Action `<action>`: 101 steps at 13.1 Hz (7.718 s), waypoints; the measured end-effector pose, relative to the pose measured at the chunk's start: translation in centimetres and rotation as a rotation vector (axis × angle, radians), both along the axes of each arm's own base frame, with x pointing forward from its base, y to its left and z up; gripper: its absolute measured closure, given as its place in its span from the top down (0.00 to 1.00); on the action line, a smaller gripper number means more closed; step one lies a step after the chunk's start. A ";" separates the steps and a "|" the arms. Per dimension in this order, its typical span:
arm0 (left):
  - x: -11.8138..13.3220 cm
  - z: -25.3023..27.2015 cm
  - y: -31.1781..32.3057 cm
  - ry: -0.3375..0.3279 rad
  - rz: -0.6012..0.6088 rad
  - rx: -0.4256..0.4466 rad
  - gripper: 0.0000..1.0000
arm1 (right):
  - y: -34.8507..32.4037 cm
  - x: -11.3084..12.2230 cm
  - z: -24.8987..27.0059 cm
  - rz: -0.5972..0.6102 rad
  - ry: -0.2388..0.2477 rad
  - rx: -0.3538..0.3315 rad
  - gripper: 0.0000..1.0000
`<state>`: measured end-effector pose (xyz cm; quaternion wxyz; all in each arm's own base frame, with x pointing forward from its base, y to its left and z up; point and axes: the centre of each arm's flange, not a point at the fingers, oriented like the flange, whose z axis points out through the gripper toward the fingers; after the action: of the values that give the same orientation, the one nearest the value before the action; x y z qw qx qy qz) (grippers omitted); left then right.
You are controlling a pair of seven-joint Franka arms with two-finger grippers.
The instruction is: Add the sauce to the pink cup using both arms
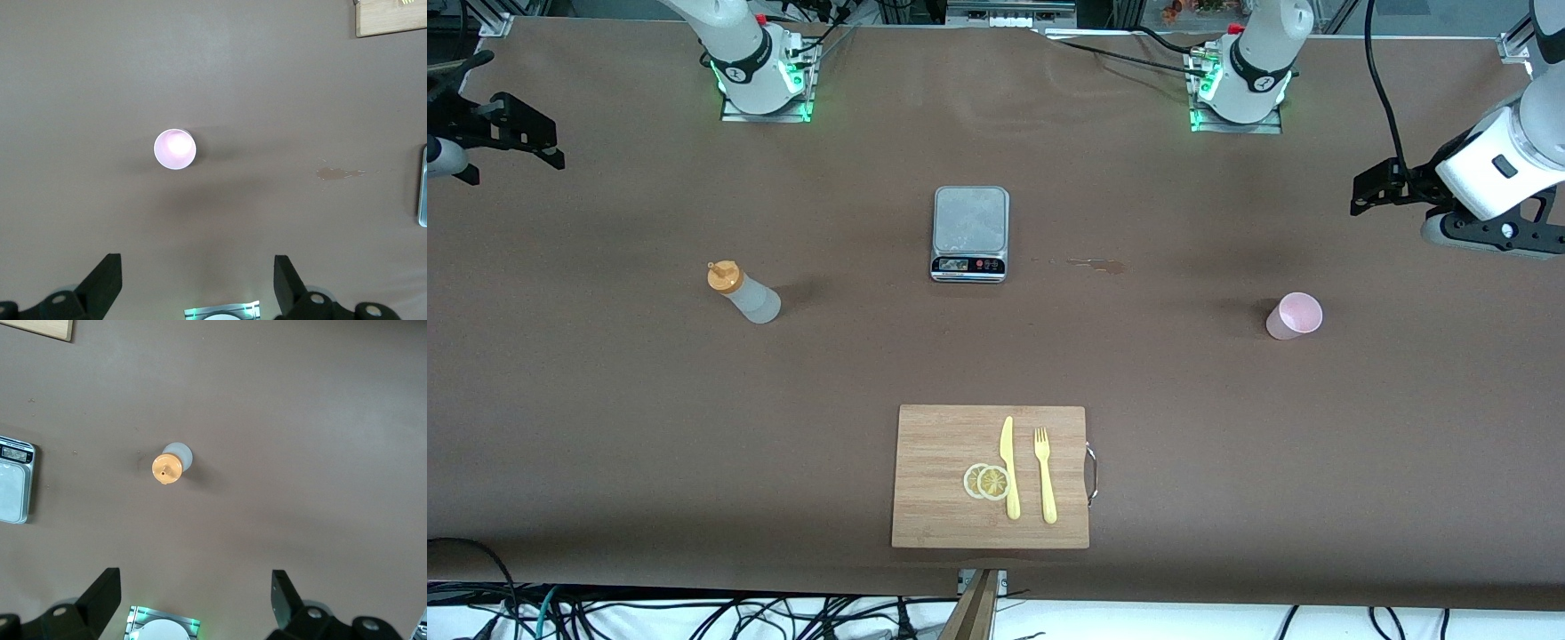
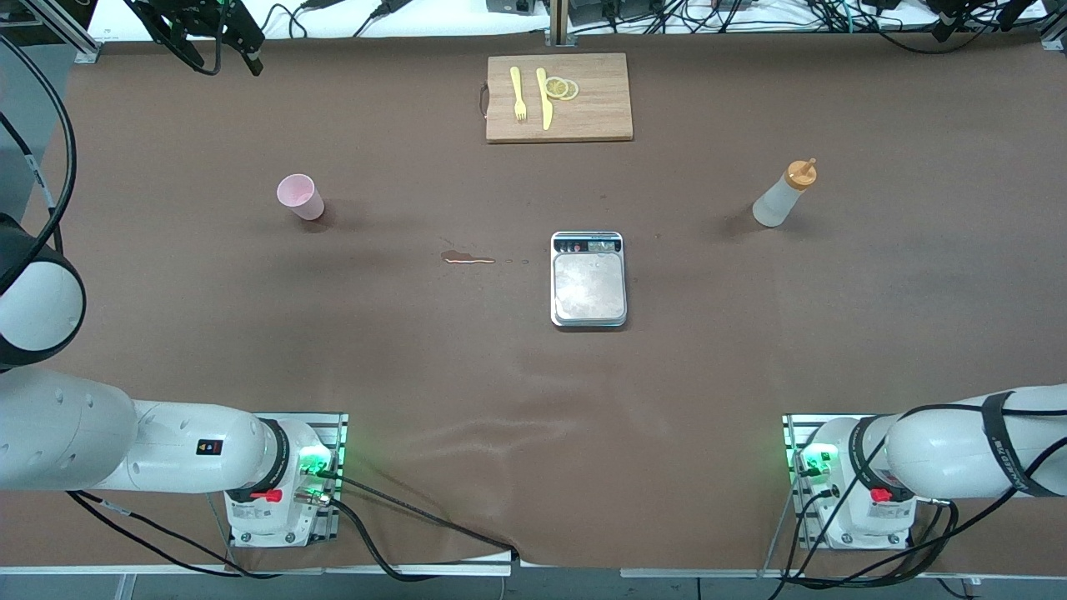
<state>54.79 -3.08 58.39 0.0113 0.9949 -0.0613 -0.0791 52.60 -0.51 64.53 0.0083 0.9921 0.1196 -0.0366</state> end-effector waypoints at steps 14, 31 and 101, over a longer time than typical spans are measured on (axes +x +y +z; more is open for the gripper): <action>1.1 -0.9 0.4 0.013 0.007 0.001 1.00 | -0.2 0.0 0.0 -0.004 0.001 0.000 1.00; 7.8 -26.6 10.5 0.043 0.009 -0.028 1.00 | -0.2 0.0 0.0 -0.005 0.002 0.000 1.00; -14.5 -29.3 -47.7 -0.095 0.045 -0.092 0.39 | 3.7 2.9 -3.5 0.108 0.010 0.005 1.00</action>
<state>40.31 -50.80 29.13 0.0556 0.9971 -0.0430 -0.0285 55.48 3.18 61.03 0.0074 0.9840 0.1733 -0.0408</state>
